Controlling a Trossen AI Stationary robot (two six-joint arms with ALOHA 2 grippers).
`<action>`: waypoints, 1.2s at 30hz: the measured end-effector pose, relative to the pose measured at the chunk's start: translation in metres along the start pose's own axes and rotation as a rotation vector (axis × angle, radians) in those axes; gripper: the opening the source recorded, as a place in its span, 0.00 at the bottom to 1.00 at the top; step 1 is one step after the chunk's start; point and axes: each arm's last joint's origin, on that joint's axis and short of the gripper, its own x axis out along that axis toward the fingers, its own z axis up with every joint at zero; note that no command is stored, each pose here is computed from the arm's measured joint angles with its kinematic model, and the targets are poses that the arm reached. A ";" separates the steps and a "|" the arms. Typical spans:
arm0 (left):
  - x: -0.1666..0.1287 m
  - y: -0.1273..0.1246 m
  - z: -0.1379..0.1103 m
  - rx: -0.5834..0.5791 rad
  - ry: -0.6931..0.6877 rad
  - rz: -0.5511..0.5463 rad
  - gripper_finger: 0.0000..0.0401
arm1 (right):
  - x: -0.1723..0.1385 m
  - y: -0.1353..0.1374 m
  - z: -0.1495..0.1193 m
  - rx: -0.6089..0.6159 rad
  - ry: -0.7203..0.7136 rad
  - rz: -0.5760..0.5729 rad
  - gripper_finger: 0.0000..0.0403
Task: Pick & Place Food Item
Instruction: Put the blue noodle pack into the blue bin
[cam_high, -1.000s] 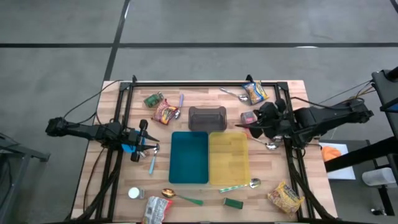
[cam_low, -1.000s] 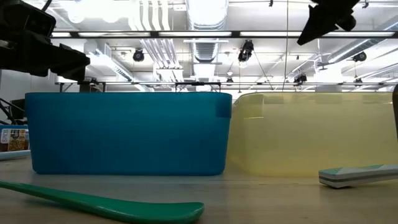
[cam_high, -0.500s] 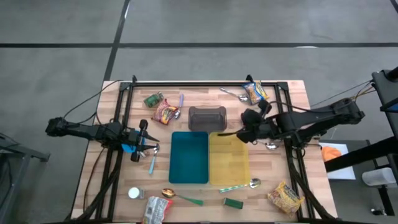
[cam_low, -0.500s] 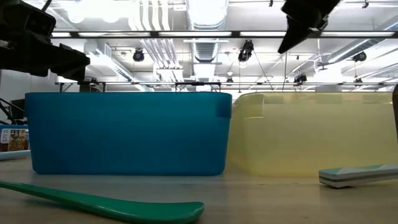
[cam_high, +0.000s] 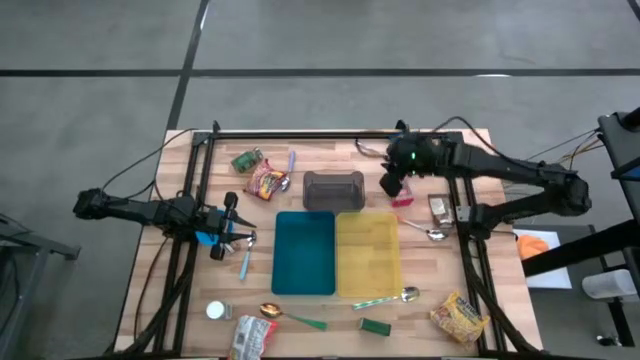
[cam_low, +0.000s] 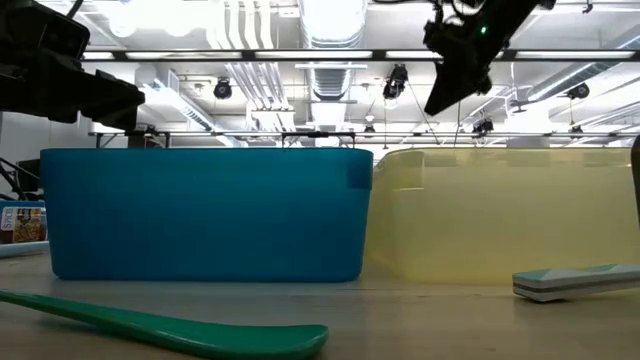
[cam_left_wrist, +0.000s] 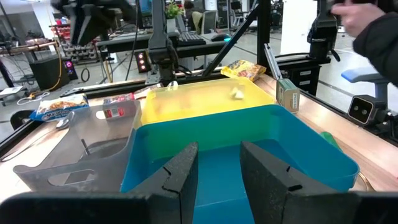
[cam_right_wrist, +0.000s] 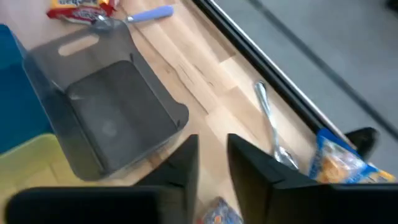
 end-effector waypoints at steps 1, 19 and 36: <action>0.000 0.000 0.000 0.000 -0.001 0.000 0.30 | 0.003 -0.007 0.001 -0.004 0.008 -0.002 0.30; 0.000 0.000 0.000 -0.002 0.001 0.000 0.30 | 0.018 -0.036 0.001 -0.046 0.066 -0.045 0.61; 0.000 0.000 0.000 0.001 0.000 0.000 0.30 | 0.065 -0.066 -0.003 -0.115 0.211 -0.286 0.61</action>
